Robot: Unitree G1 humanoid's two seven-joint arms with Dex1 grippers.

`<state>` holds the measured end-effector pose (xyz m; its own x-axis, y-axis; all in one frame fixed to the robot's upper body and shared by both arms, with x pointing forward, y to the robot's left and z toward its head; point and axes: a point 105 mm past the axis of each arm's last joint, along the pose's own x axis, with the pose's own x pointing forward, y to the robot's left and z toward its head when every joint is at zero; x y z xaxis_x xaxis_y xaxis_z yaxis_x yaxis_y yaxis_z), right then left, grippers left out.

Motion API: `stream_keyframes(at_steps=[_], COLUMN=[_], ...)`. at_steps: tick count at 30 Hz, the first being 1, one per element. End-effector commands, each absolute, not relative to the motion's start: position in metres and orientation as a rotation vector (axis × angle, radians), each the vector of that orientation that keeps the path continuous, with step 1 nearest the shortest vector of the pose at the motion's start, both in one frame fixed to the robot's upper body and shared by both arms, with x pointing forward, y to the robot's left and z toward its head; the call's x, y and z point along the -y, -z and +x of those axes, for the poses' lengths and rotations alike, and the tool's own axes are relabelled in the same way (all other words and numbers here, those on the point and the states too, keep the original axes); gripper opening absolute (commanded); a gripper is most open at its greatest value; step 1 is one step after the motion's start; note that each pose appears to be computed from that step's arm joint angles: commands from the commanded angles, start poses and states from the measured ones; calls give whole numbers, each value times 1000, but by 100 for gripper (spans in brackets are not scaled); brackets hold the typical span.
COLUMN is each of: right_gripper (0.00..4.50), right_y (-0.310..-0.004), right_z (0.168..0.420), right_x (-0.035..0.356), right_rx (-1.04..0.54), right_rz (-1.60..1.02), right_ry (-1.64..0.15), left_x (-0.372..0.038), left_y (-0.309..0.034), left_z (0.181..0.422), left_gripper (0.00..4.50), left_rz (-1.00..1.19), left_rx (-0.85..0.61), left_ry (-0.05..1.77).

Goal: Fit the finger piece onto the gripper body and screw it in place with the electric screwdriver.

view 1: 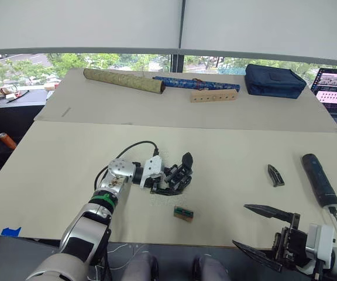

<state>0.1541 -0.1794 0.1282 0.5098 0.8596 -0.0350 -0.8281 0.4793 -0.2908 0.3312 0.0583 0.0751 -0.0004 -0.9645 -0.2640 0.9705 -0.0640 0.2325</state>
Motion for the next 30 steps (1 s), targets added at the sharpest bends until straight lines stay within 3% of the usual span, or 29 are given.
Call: stream_keyframes(at_steps=[1, 11, 30], right_gripper=[450, 450, 450], right_y=[-137, -134, -133], right_z=[151, 154, 156], right_x=[177, 175, 172], right_rx=[167, 175, 173], right_rz=[-329, -325, -321], right_ry=[-1034, -1021, -1037], left_x=[-69, -43, -31], left_y=[-83, -113, -80], left_z=[334, 317, 308], left_gripper=[233, 233, 233], left_rz=[363, 296, 304], left_rx=[16, 62, -65], left_ry=[1509, 1275, 1169])
